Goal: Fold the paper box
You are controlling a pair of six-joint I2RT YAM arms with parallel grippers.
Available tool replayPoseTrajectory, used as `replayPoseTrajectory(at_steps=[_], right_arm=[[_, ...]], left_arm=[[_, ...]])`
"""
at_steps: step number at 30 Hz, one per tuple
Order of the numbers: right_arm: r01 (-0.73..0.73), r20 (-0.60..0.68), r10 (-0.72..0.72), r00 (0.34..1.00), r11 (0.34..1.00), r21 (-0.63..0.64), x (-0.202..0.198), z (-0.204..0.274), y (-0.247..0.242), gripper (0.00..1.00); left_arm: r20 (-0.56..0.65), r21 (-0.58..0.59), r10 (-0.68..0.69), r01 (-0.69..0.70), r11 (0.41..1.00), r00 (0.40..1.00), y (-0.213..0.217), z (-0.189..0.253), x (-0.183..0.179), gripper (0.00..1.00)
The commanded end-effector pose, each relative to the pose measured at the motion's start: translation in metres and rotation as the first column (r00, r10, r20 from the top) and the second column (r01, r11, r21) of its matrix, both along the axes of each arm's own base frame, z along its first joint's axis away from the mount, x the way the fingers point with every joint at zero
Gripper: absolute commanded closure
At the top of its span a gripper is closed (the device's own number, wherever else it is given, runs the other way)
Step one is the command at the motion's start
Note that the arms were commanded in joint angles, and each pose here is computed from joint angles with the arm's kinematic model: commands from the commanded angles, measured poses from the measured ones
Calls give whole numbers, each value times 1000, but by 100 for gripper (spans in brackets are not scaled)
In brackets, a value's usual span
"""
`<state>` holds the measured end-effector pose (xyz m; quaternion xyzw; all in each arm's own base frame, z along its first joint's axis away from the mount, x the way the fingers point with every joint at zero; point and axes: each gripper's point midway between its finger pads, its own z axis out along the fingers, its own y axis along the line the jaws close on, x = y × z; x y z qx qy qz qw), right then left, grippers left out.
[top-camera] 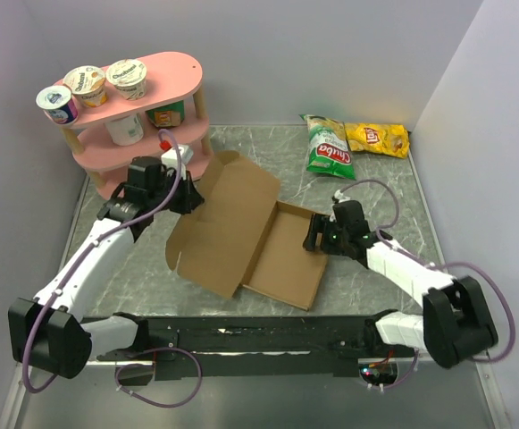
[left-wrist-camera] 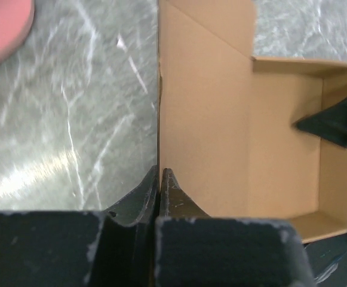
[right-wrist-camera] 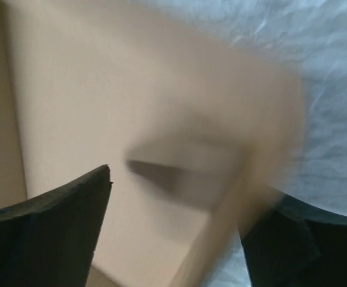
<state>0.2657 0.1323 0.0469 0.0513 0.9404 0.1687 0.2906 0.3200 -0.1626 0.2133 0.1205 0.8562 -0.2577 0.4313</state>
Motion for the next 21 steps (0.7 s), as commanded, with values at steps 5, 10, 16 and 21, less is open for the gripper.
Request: replayPoseTrajectory(at_steps=[5,10,16,21], right_arm=[[-20,362,42,931,998,-64,12,120,-20,8],[-89,566,104,818,995,-54,0,181,-19,4],[-323,712,335,617,933,-159,-15,230,8,0],[-424,735,487,472,856,-295,-5,225,24,0]], left_arm=[[220,147,-242,214,966,945,-25,66,10,99],[149,231,-392,354,906,908,-49,51,1,99],[126,280,-557,509,814,821,-73,56,-17,99],[122,286,-638,588,756,761,-90,59,-36,99]])
